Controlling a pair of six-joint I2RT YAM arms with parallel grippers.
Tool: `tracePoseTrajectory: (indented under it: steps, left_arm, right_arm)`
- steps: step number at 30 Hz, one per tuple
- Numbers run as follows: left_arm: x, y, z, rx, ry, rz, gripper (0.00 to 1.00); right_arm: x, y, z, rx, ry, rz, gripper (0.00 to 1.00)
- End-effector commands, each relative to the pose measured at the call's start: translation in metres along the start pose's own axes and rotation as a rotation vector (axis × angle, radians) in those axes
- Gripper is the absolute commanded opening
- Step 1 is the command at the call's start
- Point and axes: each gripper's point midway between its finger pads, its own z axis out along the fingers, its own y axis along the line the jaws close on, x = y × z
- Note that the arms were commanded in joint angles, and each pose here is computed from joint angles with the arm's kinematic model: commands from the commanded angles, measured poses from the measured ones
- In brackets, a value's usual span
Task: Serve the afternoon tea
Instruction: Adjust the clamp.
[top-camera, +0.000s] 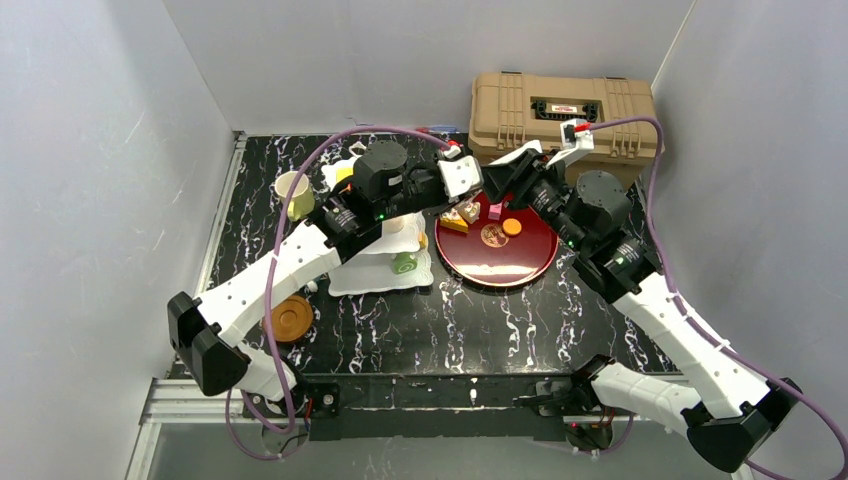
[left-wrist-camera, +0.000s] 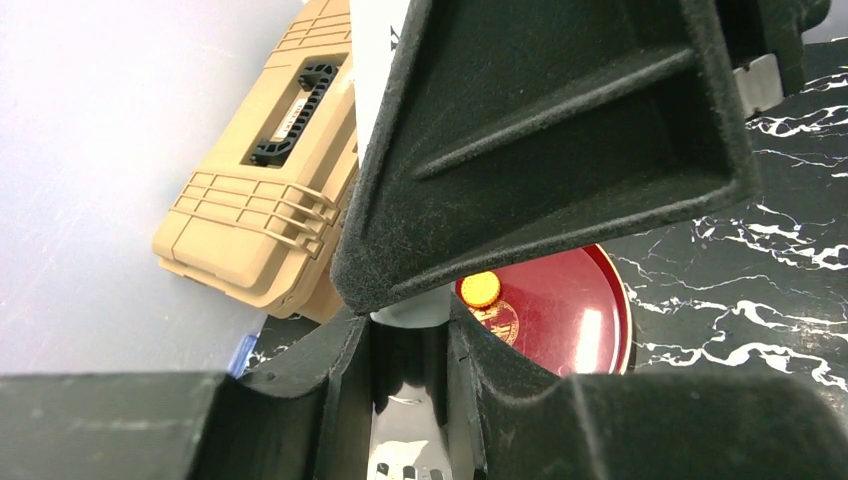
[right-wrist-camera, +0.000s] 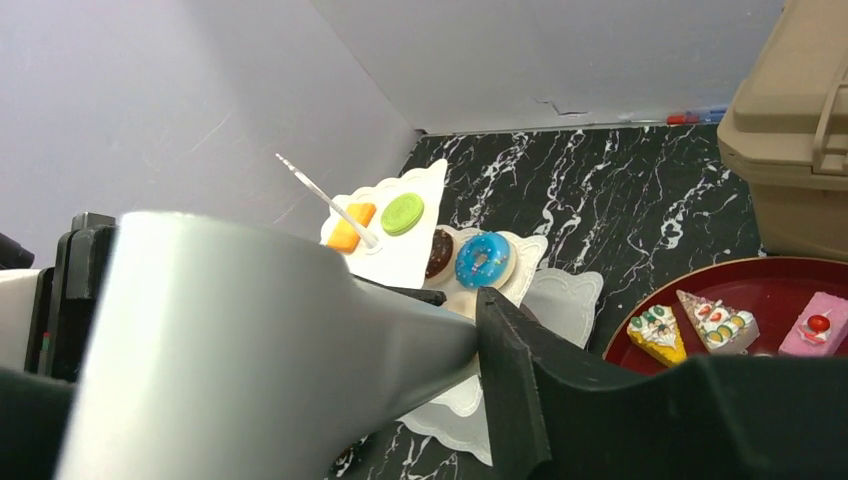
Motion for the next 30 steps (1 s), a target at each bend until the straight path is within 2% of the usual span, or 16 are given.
tracePoseTrajectory:
  steps: [1,5,9,10,11,14,15,16,21,24,28,30]
  left_arm:
    - [-0.039,0.016,-0.005,-0.053,-0.094,0.045,0.0]
    - [-0.038,0.011,-0.004,-0.044,-0.092,0.04,0.09]
    - [-0.039,0.004,-0.004,-0.022,-0.093,0.023,0.33]
    - [-0.039,0.002,-0.004,-0.013,-0.093,0.017,0.42]
    - [-0.041,-0.001,-0.005,0.001,-0.095,0.008,0.57]
    - [-0.043,-0.007,-0.009,0.03,-0.086,-0.028,0.78]
    - [-0.045,-0.005,-0.011,0.027,-0.08,-0.039,0.91]
    - [-0.048,-0.003,-0.014,0.019,-0.072,-0.051,0.97]
    - [-0.055,0.008,-0.042,-0.054,-0.017,-0.098,0.98]
    - [-0.054,0.012,-0.064,-0.1,0.04,-0.127,0.98]
    - [-0.053,0.052,-0.093,-0.304,0.196,-0.194,0.98]
    - [-0.052,0.069,-0.109,-0.373,0.277,-0.176,0.98]
  right_arm:
    - [-0.022,0.007,-0.007,0.007,-0.059,0.009,0.57]
    - [-0.028,0.009,-0.009,0.006,-0.072,0.005,0.51]
    - [-0.029,0.006,-0.009,0.02,-0.08,-0.009,0.44]
    - [-0.031,0.005,-0.009,0.027,-0.087,-0.013,0.44]
    - [-0.032,0.004,-0.01,0.033,-0.092,-0.021,0.44]
    - [-0.034,0.0,-0.011,0.051,-0.102,-0.053,0.47]
    - [-0.035,-0.001,-0.011,0.055,-0.104,-0.063,0.49]
    - [-0.034,-0.002,-0.011,0.057,-0.105,-0.074,0.49]
    - [-0.028,-0.019,-0.012,0.114,-0.101,-0.14,0.5]
    - [-0.02,-0.031,-0.008,0.144,-0.096,-0.166,0.55]
    - [-0.014,-0.031,0.003,0.12,-0.104,-0.182,0.55]
    - [-0.007,-0.036,0.012,0.125,-0.083,-0.208,0.55]
